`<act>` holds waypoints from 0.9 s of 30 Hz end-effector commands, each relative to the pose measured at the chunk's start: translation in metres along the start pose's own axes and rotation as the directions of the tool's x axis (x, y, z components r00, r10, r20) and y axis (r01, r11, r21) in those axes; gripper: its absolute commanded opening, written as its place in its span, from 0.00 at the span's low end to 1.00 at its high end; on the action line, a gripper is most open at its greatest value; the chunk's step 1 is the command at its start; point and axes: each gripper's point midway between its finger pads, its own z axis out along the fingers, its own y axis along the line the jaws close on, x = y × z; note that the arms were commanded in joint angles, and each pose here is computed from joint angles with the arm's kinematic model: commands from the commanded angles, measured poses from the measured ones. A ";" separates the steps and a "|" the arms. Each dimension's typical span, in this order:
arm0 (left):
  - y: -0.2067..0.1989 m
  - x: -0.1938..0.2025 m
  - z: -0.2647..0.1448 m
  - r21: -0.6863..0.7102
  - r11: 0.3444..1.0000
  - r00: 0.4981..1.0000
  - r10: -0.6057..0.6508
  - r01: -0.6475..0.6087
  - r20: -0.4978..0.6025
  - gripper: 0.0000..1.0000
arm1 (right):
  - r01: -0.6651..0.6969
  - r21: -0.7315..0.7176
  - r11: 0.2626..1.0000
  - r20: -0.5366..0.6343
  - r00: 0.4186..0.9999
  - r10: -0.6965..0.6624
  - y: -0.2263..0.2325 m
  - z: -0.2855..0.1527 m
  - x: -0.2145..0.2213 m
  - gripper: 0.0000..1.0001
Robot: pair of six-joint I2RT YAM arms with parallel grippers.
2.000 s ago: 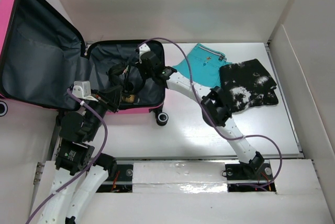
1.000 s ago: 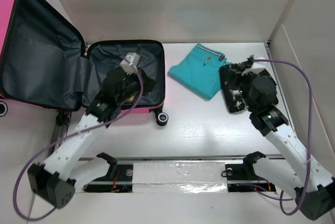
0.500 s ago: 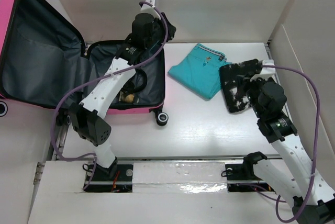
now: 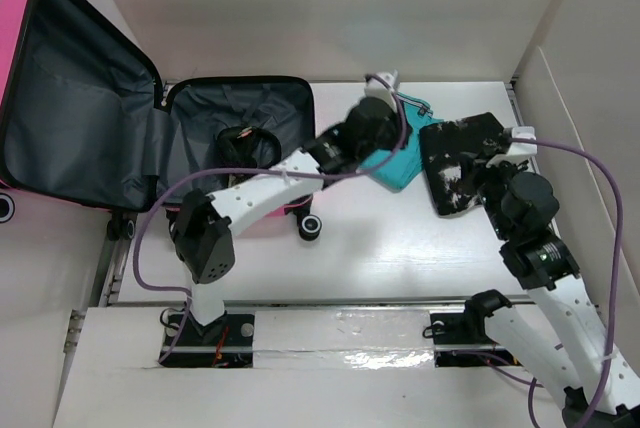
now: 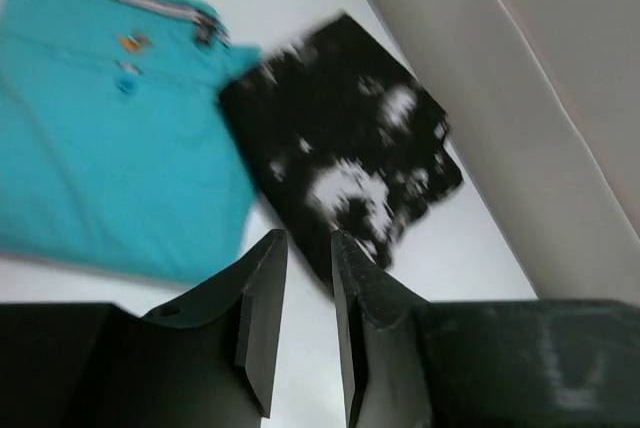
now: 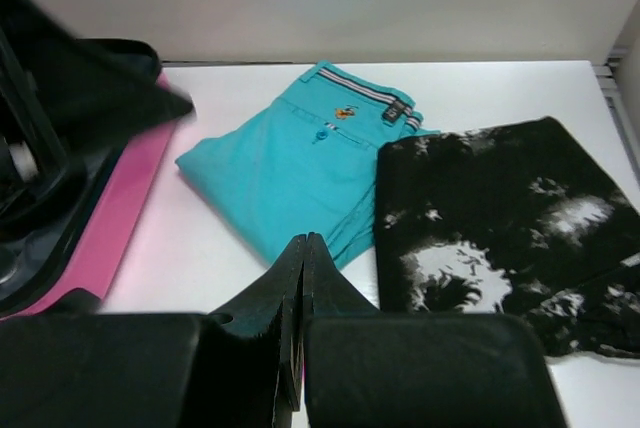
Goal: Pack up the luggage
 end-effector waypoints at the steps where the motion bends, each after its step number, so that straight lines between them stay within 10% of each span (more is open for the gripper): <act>1: -0.020 0.025 -0.002 -0.015 0.996 0.996 -0.090 0.090 0.018 0.21 | -0.022 0.072 0.997 0.070 0.997 0.017 -0.013 -0.015 -0.032 0.00; 6: -0.013 0.108 0.014 -0.054 0.974 0.970 -0.226 0.221 -0.088 0.19 | -0.050 0.121 0.991 0.143 0.989 0.033 -0.026 -0.039 -0.060 0.20; 12: -0.024 0.155 0.052 -0.047 0.955 0.939 -0.297 0.294 -0.174 0.44 | -0.020 0.072 0.997 0.162 0.987 0.008 -0.020 -0.053 -0.075 0.44; 19: -0.027 0.189 0.095 -0.057 0.928 0.901 -0.370 0.367 -0.224 0.72 | 0.002 0.018 1.000 0.161 0.987 -0.004 -0.012 -0.055 -0.070 0.50; 27: -0.004 0.213 0.138 -0.161 0.897 0.869 -0.439 0.411 -0.227 0.72 | 0.003 -0.014 1.000 0.180 0.984 0.000 -0.008 -0.063 -0.073 0.50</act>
